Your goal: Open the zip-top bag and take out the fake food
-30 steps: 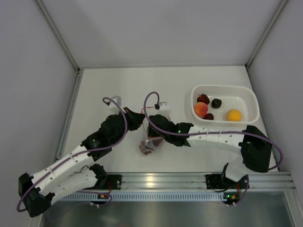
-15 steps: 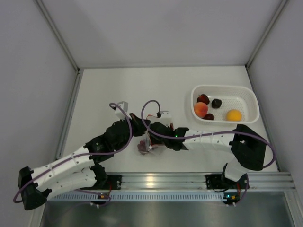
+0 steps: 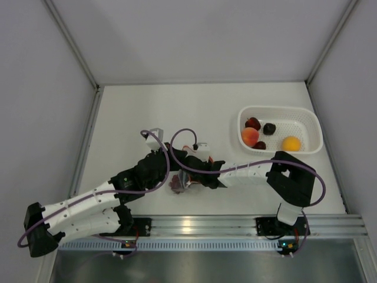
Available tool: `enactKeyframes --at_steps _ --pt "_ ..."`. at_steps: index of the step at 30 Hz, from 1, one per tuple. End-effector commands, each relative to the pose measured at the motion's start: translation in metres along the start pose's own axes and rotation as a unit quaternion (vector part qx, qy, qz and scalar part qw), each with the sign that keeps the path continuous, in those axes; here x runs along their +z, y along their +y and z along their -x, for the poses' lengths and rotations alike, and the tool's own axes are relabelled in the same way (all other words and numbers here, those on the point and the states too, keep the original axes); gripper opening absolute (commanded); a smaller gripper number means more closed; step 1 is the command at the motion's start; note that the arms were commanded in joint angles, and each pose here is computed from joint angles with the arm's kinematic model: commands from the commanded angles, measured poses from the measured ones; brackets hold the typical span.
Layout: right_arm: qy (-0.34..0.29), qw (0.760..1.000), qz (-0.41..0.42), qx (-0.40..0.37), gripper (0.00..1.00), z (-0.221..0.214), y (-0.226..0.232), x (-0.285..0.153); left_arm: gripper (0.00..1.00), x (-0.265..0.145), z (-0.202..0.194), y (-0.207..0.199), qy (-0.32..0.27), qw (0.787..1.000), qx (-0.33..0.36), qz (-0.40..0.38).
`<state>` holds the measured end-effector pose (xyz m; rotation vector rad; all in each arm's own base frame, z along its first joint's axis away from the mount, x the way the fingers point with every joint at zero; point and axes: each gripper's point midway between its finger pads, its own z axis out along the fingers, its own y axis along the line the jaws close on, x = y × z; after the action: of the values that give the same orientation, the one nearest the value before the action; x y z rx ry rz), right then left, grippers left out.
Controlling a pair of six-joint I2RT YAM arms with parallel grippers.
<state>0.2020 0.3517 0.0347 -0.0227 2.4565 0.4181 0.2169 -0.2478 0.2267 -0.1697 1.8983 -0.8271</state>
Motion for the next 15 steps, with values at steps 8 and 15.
enactKeyframes --at_steps 8,15 --pt "-0.017 0.994 -0.079 -0.068 0.76 0.036 -0.038 0.039 0.00 -0.006 0.017 0.008 -0.032 0.999 0.015 0.019" --pt "-0.019 0.986 -0.112 -0.120 0.60 0.059 -0.054 0.050 0.00 -0.007 0.011 0.024 -0.019 0.998 0.033 0.049"
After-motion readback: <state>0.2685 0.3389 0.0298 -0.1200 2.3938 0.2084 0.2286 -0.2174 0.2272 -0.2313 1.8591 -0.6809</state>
